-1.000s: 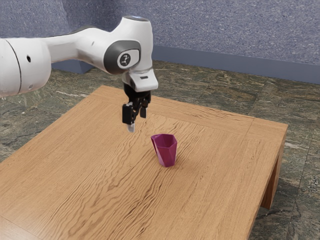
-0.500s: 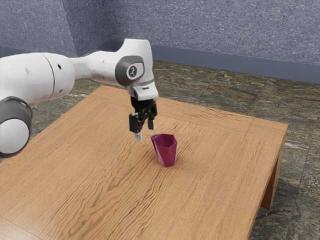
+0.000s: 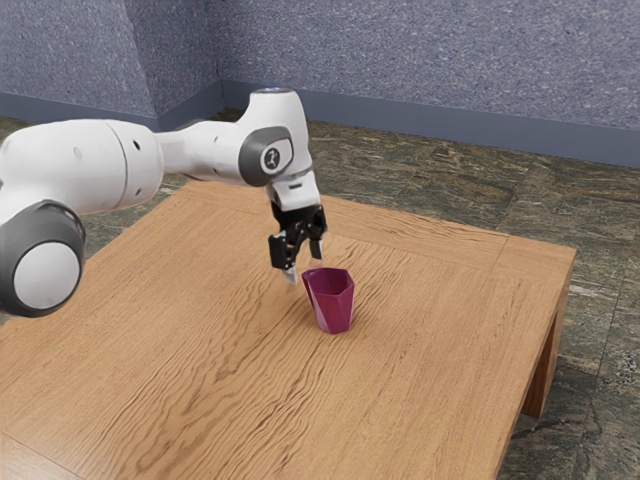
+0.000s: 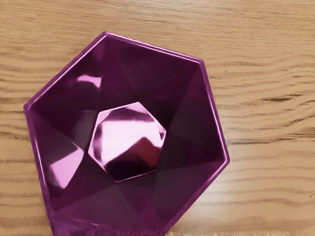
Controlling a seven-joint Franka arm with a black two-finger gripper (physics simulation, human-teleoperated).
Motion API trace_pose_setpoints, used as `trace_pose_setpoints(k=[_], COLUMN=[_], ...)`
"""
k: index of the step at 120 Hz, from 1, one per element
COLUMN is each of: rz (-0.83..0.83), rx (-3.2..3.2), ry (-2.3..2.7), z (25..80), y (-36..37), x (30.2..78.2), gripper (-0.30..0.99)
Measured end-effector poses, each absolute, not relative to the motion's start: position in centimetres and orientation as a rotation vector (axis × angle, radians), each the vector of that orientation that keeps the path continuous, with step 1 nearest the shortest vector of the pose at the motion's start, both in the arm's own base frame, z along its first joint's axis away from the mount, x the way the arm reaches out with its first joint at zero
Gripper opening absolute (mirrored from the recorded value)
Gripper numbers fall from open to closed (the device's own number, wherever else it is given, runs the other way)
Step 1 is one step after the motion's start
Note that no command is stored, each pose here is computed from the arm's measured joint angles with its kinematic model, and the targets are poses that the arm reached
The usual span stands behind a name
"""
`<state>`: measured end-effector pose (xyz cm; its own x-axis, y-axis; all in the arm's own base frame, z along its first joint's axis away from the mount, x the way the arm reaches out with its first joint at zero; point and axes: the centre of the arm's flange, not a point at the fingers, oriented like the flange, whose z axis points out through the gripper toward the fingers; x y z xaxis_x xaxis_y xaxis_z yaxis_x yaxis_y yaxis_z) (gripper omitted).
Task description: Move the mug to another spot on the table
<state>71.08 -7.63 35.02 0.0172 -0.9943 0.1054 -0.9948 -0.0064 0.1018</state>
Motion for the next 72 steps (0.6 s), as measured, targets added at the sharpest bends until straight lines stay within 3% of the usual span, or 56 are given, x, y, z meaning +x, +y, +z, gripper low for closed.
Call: trace_pose_setpoints(k=[55,72], rz=[0.057,0.077], rx=[2.126,2.127], ry=[-2.114,-2.112], z=[31.0,30.9], y=[-6.7,-6.7], x=[72.6,72.8], gripper=[0.68,0.55])
